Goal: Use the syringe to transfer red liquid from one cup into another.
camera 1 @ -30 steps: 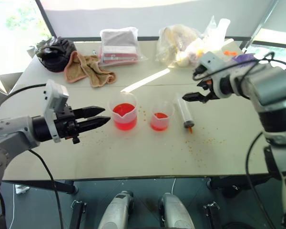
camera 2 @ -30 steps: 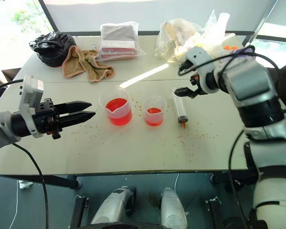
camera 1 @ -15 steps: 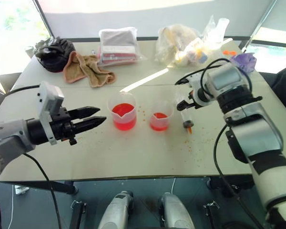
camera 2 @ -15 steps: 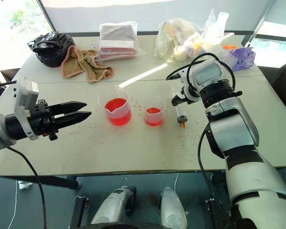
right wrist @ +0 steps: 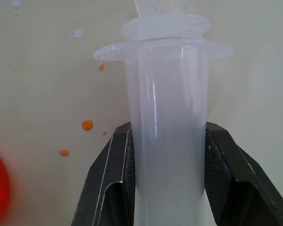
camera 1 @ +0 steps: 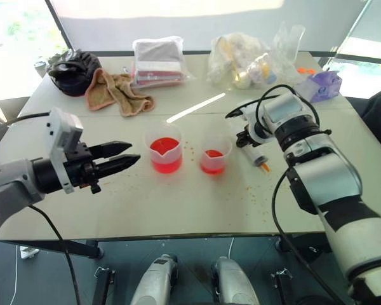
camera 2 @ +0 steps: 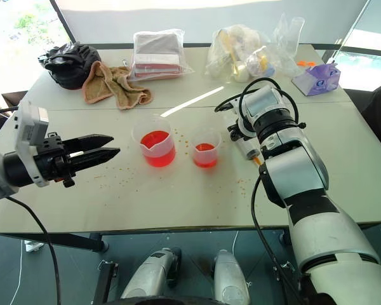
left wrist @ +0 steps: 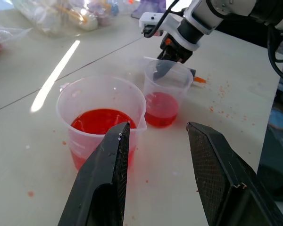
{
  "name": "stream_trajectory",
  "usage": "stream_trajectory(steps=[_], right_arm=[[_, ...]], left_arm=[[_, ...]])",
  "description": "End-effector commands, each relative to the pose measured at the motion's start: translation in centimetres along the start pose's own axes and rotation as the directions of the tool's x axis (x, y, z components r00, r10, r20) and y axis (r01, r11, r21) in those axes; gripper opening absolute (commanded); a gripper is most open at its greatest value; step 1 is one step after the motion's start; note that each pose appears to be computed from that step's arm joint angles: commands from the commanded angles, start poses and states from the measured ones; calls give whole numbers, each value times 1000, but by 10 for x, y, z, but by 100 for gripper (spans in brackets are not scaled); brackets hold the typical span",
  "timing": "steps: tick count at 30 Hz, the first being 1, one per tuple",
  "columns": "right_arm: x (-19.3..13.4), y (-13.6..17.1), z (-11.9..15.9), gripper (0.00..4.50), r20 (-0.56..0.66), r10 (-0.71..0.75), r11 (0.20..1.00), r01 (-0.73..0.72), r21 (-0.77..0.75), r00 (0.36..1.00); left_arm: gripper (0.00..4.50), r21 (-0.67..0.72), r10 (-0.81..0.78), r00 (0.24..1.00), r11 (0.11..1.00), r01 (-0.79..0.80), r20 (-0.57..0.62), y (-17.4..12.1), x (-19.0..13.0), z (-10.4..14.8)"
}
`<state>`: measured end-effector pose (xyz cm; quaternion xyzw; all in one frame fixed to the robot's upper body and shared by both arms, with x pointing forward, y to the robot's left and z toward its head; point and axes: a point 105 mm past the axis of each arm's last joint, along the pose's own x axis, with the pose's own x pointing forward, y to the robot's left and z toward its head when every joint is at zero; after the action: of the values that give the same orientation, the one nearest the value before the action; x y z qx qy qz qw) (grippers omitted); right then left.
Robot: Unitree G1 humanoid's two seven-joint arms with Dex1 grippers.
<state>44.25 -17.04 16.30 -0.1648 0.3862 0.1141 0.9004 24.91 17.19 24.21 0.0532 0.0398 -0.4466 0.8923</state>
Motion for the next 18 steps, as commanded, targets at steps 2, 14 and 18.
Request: stream_trajectory(steps=[2,14,18], right_arm=[[-75,-32,97,132,574,-85,994,109,-6,815],[-212,114,140,132,843,536,715,-507,-482,-45],[-205,155,124,132,788,601,640,-513,-573,-131]], left_arm=[[200,45,17,998,999,-20,65,10,-6,26],[200,67,39,974,996,-56,225,39,-18,91],[200,79,42,973,995,-62,228,39,-23,100]])
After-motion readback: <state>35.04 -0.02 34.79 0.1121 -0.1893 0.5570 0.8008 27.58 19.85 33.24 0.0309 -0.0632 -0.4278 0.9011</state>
